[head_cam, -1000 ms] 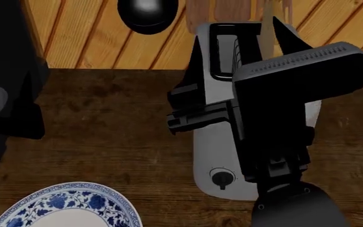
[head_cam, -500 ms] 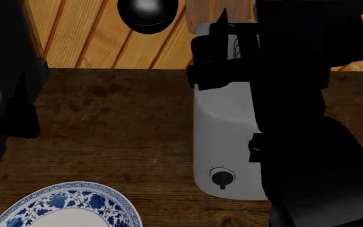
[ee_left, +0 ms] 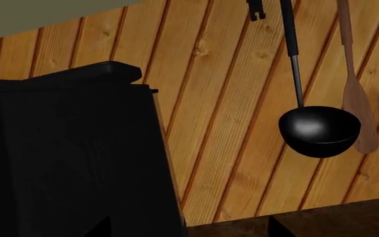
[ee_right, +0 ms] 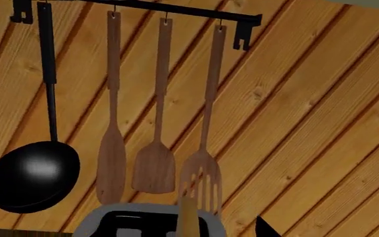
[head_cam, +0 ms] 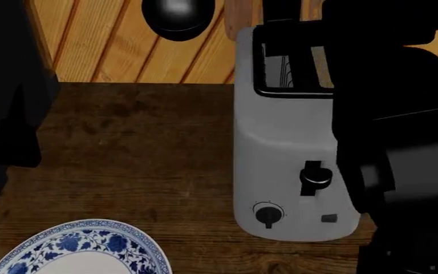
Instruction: Place the toasted item on a plate.
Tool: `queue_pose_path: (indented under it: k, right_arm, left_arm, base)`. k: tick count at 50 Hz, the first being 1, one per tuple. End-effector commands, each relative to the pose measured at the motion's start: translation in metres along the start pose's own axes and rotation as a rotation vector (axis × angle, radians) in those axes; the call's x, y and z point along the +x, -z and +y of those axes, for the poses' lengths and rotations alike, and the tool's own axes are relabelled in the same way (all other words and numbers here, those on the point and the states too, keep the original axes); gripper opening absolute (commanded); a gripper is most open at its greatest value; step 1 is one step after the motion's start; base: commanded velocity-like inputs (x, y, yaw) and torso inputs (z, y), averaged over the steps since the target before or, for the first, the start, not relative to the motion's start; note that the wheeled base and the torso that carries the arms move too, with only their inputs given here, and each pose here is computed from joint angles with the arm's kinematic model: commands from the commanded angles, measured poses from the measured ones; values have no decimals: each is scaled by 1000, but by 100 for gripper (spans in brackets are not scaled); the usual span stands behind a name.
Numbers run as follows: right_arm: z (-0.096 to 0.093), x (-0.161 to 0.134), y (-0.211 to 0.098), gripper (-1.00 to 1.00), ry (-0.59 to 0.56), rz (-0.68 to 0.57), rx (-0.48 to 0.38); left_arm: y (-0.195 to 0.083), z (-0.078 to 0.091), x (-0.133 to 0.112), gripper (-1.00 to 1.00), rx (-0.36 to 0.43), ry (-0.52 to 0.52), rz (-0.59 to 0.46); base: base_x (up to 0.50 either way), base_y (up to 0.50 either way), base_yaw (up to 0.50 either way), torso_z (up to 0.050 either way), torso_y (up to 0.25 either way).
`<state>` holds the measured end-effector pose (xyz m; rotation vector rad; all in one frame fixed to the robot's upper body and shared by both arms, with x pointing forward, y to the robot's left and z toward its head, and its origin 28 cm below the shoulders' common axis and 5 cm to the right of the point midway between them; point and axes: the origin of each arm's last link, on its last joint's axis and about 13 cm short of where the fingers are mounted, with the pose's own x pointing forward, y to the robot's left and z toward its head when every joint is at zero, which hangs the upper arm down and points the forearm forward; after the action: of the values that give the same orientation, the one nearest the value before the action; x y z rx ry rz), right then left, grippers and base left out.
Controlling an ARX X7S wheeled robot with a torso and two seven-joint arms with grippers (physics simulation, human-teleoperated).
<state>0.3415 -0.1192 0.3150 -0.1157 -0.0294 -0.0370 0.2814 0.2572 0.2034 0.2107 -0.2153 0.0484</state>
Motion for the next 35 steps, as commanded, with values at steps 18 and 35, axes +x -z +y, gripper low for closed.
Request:
queue_pose_path:
  k: [18,35]
  right_arm:
    - [-1,28,16,100,-4,215,41]
    - [-1,45,34,100,5,259,33]
  left_arm:
    - [1,-1,-1,100,0,2,4]
    - [1,0,-1,100,7,0,7]
  base:
    - [0,0,0,0,0]
    - [0,0,0,0,0]
